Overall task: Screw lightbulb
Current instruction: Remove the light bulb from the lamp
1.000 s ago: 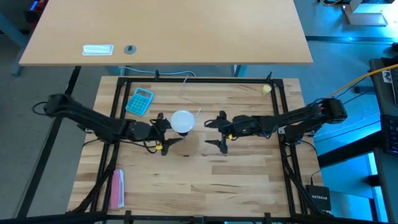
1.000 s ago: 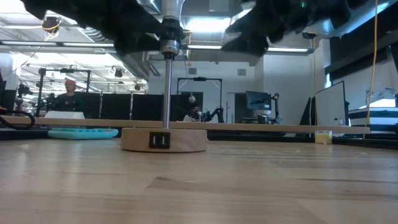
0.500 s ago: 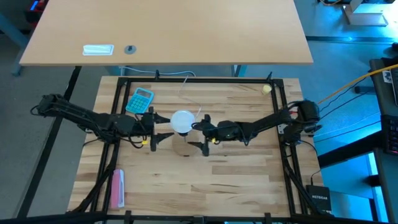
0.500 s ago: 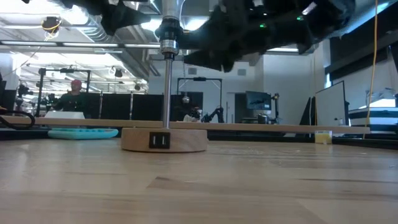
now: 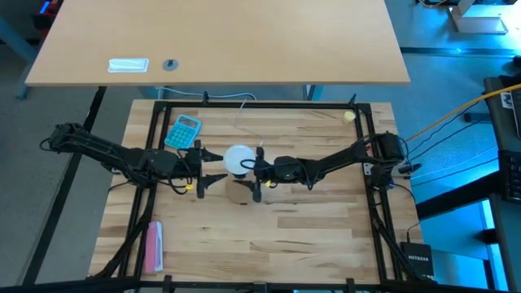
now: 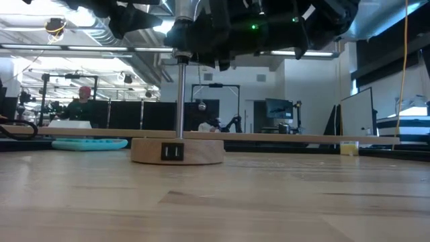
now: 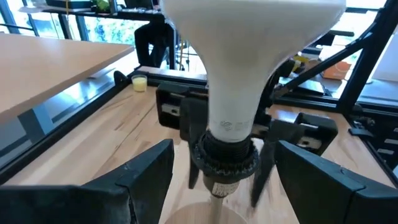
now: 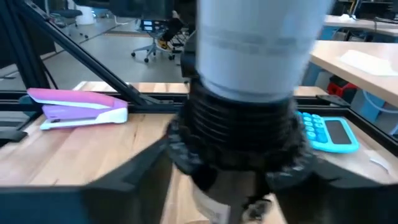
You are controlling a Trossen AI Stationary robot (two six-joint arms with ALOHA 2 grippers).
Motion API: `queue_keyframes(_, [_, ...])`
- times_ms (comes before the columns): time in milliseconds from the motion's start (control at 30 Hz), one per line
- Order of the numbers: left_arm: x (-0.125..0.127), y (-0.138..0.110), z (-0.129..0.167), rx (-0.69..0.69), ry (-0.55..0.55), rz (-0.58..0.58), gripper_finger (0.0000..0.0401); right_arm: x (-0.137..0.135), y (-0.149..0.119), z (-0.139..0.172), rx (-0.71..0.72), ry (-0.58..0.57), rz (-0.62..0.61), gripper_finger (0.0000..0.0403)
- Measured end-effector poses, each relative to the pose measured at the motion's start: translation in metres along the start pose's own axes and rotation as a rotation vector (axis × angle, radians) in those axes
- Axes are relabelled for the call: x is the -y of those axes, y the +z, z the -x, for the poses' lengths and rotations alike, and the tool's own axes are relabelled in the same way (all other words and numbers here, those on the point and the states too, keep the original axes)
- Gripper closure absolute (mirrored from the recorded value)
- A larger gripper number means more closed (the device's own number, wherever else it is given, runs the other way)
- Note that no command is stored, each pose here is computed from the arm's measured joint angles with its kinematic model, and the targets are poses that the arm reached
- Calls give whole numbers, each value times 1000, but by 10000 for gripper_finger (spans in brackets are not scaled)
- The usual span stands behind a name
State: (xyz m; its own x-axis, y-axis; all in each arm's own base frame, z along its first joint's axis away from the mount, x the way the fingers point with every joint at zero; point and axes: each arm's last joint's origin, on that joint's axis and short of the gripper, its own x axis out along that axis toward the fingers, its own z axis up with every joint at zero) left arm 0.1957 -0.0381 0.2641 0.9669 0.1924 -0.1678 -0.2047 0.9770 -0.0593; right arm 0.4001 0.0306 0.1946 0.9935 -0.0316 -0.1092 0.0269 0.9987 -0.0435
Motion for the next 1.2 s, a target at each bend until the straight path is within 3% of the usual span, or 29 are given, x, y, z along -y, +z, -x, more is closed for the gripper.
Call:
queue_keyframes(100, [0, 0, 0, -1, 0, 0, 134, 1, -1, 0, -9, -7, -4, 238])
queue_keyframes(133, [0, 0, 0, -1, 0, 0, 134, 1, -1, 0, -9, -6, -4, 242])
queue_keyframes(267, [0, 0, 0, -2, -15, 15, 135, 0, -1, 0, -9, 3, 7, 242])
queue_keyframes(467, [-1, 0, -6, -11, -130, 50, 135, 0, -1, 0, -8, 14, 29, 242])
queue_keyframes(633, [-10, 1, -15, -7, -159, 11, 135, -1, -1, 0, -9, 30, 29, 242])
queue_keyframes(933, [-37, 2, -46, 8, -360, 2, 135, 3, -1, 0, -12, 22, 28, 242])
queue_keyframes(1067, [-41, 10, -60, 22, -472, -19, 135, 5, -2, 0, -20, 22, 23, 242])
queue_keyframes(1200, [-43, 13, -70, 9, -516, -32, 135, 5, -2, 0, -22, 23, 27, 242])
